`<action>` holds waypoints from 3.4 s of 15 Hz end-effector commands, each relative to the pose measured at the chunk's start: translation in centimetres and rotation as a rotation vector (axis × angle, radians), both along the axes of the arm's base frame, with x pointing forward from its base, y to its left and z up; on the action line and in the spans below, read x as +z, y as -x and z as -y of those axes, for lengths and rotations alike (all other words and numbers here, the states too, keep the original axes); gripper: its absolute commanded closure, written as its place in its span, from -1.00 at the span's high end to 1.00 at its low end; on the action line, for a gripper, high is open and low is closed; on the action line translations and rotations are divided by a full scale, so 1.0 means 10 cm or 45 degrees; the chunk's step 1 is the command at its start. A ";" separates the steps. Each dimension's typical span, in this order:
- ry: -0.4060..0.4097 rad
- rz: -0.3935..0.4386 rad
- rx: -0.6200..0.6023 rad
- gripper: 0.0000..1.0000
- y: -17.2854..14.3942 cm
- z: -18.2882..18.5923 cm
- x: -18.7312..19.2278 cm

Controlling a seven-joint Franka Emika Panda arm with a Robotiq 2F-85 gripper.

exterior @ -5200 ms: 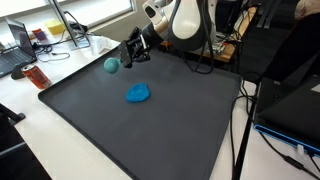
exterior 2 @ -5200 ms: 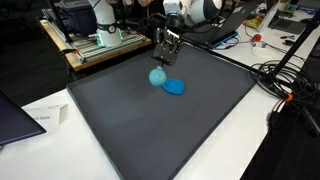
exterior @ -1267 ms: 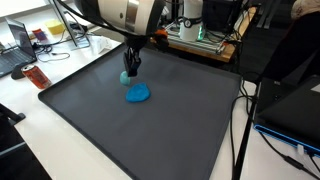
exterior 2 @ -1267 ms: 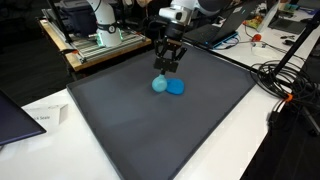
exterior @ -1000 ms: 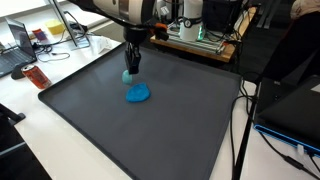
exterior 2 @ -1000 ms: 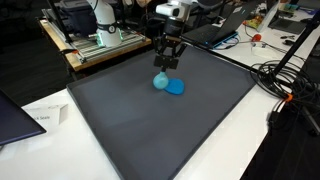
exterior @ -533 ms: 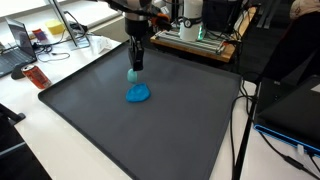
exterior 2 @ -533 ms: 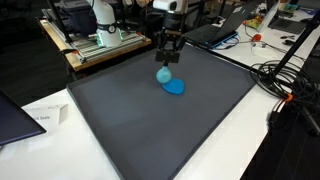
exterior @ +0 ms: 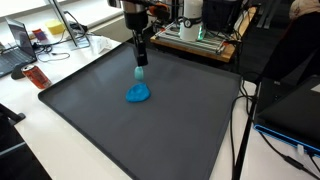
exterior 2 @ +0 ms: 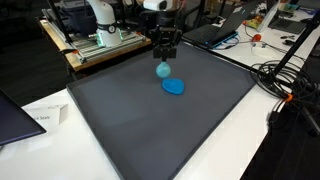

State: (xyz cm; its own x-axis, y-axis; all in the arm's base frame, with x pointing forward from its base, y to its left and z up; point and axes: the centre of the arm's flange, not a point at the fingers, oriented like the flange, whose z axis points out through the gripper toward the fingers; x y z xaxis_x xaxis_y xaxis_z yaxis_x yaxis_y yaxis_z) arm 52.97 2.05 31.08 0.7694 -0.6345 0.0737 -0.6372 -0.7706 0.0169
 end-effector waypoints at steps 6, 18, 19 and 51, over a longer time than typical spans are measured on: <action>-0.308 -0.070 -0.232 -0.57 -0.22 0.09 0.44; -0.481 0.007 -0.515 -0.07 -0.07 0.37 0.19; -0.483 0.009 -0.521 -0.07 -0.07 0.37 0.20; -0.585 -0.078 -1.158 -0.57 -0.87 1.04 -0.58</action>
State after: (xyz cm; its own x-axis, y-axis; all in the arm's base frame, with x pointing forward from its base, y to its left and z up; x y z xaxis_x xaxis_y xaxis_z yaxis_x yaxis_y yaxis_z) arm 58.29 -5.70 25.85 0.0330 -0.9291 -0.3684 -0.9930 0.0114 -0.1177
